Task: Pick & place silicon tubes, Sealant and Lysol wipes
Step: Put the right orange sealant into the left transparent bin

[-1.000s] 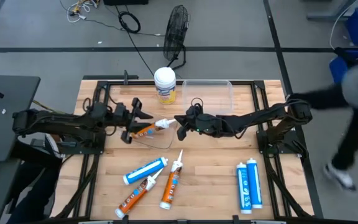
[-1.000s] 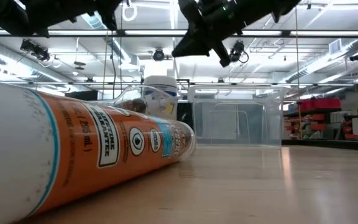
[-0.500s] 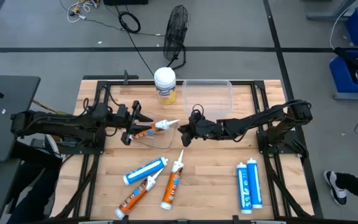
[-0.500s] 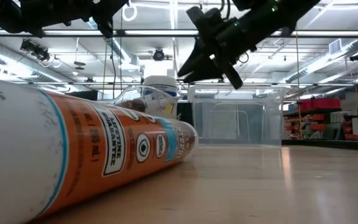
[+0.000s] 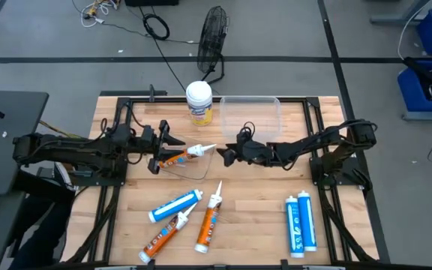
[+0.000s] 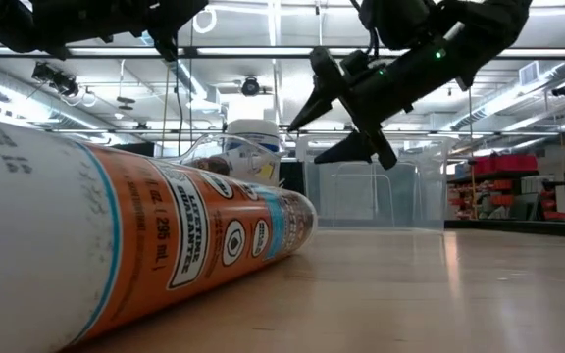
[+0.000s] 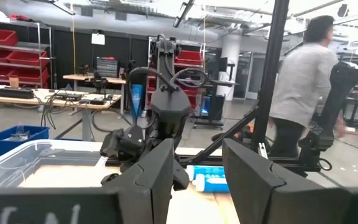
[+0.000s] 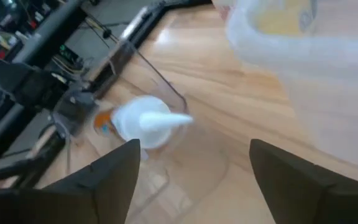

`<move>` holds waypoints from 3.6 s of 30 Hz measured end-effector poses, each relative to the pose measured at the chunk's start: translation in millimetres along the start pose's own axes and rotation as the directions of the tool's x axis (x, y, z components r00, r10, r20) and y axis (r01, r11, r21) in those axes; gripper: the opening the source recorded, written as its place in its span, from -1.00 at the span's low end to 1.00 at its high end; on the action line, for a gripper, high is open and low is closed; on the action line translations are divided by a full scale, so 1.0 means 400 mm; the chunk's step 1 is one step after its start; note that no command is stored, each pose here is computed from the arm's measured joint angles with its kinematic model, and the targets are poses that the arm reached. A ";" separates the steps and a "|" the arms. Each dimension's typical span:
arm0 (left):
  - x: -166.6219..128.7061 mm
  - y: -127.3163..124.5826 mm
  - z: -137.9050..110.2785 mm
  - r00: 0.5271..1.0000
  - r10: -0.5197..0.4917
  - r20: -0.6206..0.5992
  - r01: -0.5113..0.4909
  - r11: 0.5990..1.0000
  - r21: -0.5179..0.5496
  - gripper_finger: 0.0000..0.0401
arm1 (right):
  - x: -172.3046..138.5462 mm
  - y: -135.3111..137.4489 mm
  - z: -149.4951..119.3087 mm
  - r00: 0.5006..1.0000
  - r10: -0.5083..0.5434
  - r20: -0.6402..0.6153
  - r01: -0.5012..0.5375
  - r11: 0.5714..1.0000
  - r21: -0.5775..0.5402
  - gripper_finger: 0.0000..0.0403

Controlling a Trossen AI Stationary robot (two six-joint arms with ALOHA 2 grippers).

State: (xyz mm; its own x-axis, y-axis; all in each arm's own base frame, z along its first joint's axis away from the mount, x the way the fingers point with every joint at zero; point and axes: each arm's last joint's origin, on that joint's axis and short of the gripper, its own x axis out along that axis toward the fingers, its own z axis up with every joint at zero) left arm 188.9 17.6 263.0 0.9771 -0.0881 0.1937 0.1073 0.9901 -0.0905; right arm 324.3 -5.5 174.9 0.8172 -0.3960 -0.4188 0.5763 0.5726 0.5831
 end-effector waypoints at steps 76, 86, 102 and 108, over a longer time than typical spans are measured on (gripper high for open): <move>0.001 -0.002 -0.008 0.999 0.023 -0.028 -0.024 0.999 -0.042 -0.29 | 0.089 0.173 0.064 0.993 0.087 0.085 -0.053 0.940 -0.337 -0.99; 0.001 -0.004 -0.008 0.999 0.019 -0.028 -0.020 0.998 -0.052 -0.29 | 0.068 0.278 0.168 0.999 0.044 0.027 -0.026 0.876 -0.482 -1.00; -0.025 -0.081 0.035 0.987 -0.141 0.076 0.141 0.990 -0.006 -0.29 | 0.060 0.312 0.328 0.990 0.140 -0.032 -0.136 0.849 -0.511 -1.00; -0.034 -0.086 0.036 0.988 -0.147 0.055 0.147 0.989 -0.011 -0.29 | 0.060 0.311 0.340 0.988 0.148 -0.045 -0.151 0.849 -0.507 -1.00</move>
State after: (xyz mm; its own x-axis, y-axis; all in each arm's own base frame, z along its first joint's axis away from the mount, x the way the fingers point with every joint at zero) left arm 169.3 -13.7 277.6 0.9392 -0.2263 0.2584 0.2521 0.9650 -0.0714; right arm 416.9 -41.4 332.0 0.8923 -0.2737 -0.3589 0.3615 0.9096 0.2050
